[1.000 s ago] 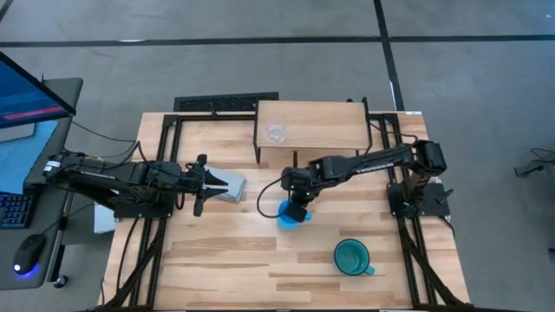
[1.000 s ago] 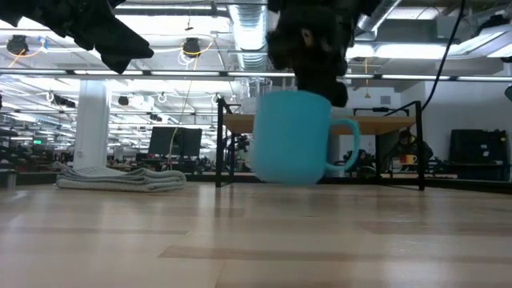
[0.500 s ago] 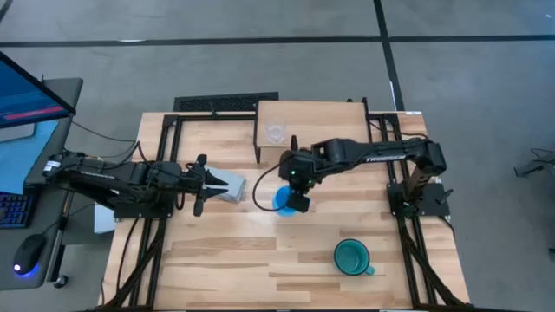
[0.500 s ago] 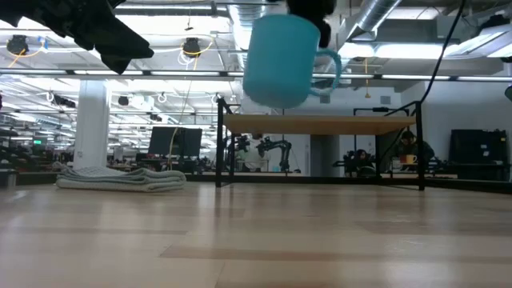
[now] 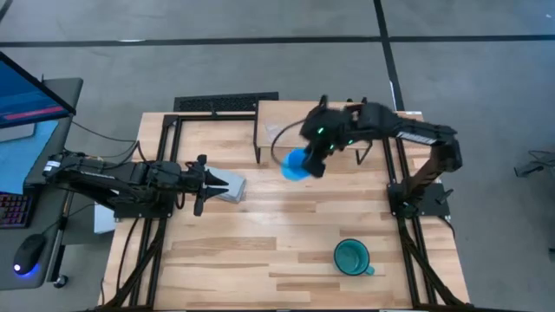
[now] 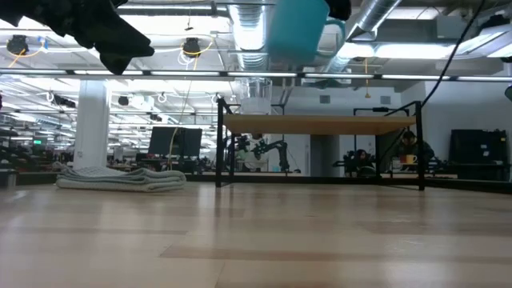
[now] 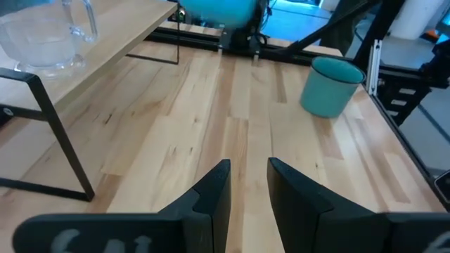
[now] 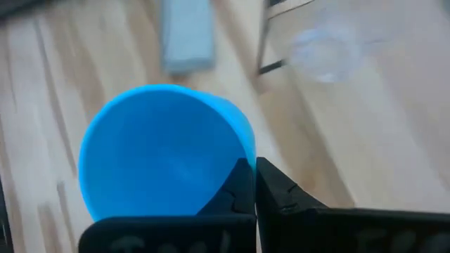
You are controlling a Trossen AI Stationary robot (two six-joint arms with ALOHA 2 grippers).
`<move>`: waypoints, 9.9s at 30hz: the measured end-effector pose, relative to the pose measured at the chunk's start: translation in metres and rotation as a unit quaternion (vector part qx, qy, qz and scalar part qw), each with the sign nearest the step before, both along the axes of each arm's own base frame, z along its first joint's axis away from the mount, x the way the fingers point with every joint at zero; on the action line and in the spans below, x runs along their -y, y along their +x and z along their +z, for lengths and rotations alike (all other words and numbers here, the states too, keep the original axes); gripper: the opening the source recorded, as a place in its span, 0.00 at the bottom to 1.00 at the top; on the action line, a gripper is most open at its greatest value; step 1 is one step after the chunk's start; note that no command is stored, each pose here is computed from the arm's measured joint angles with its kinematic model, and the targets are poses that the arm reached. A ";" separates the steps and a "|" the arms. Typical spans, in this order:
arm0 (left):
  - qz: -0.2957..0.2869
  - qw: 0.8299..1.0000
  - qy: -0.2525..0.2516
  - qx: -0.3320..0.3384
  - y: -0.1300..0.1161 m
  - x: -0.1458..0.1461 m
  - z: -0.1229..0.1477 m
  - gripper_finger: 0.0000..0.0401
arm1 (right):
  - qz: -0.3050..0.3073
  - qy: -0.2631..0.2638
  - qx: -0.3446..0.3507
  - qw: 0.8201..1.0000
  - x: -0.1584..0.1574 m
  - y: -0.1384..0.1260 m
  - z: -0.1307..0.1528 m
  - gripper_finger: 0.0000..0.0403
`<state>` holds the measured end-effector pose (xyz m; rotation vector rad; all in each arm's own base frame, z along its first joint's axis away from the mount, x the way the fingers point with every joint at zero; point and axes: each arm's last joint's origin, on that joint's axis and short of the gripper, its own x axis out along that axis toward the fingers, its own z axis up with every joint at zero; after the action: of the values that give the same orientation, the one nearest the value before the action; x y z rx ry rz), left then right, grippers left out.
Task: Stack small to large cups/mugs on shelf
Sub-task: Put the blue mug on the shelf, then put the green mug on the shelf
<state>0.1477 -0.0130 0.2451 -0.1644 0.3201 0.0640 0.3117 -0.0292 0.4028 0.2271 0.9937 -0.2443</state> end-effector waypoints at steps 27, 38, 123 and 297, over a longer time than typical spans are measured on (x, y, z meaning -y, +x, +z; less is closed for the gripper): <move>-0.162 0.986 0.039 -0.014 -0.002 0.008 -0.003 0.21 | -0.479 0.073 0.070 0.872 0.087 -0.031 0.005 0.01; -0.201 0.979 0.023 -0.027 -0.004 0.010 -0.006 0.21 | -0.558 0.116 0.064 0.820 0.095 -0.017 -0.007 0.01; -0.248 0.967 0.014 -0.062 -0.008 0.012 -0.012 0.21 | -0.645 0.180 -0.057 0.741 0.134 0.007 -0.051 0.01; 0.024 0.998 -0.044 0.031 0.002 0.000 0.005 0.21 | 0.485 -0.050 -0.213 0.846 -0.182 -0.055 -0.145 0.33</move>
<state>0.1493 -0.0127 0.2505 -0.2610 0.2568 0.0918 0.2567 0.1530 0.2577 -0.4608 1.4132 0.6139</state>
